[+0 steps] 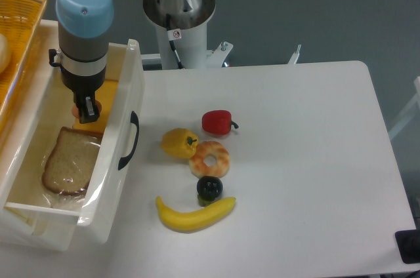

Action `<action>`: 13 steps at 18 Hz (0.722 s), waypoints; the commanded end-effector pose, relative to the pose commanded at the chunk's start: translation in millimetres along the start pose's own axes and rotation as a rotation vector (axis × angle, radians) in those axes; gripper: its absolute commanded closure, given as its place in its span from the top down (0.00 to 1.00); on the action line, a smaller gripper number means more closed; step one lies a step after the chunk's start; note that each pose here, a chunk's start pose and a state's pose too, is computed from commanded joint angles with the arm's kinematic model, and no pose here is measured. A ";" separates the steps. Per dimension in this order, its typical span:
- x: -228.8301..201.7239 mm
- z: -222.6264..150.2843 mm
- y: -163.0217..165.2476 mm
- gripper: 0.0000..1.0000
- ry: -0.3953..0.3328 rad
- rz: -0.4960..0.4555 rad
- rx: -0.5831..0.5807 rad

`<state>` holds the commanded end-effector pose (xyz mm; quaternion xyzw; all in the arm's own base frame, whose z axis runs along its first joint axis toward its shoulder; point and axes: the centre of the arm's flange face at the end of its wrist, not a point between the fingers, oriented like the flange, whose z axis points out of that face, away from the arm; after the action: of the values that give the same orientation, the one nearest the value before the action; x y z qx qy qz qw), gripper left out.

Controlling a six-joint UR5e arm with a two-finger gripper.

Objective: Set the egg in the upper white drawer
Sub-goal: 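Lower the egg into the drawer beside the cheese slice, then open the gripper and raise it away from the egg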

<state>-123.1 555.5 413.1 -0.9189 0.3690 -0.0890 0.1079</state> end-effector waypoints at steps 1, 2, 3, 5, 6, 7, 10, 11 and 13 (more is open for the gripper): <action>0.0 1.0 -0.6 0.49 0.002 0.001 -0.001; 0.0 1.1 -0.5 0.50 0.001 0.001 -0.002; -0.3 0.2 -1.0 0.52 -0.001 0.002 0.000; 0.0 -0.8 -1.2 0.59 -0.004 0.003 0.001; 0.5 -1.6 -1.3 0.63 -0.005 0.003 0.002; 0.0 -0.8 -1.2 0.73 -0.004 0.003 0.001; 0.5 -1.6 -1.3 0.73 -0.005 0.003 0.002; -0.2 0.7 -0.6 0.74 -0.001 0.002 -0.001; -1.1 2.4 -0.4 0.75 0.001 0.001 -0.002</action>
<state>-123.0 556.9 410.8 -0.9187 0.3696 -0.0892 0.1068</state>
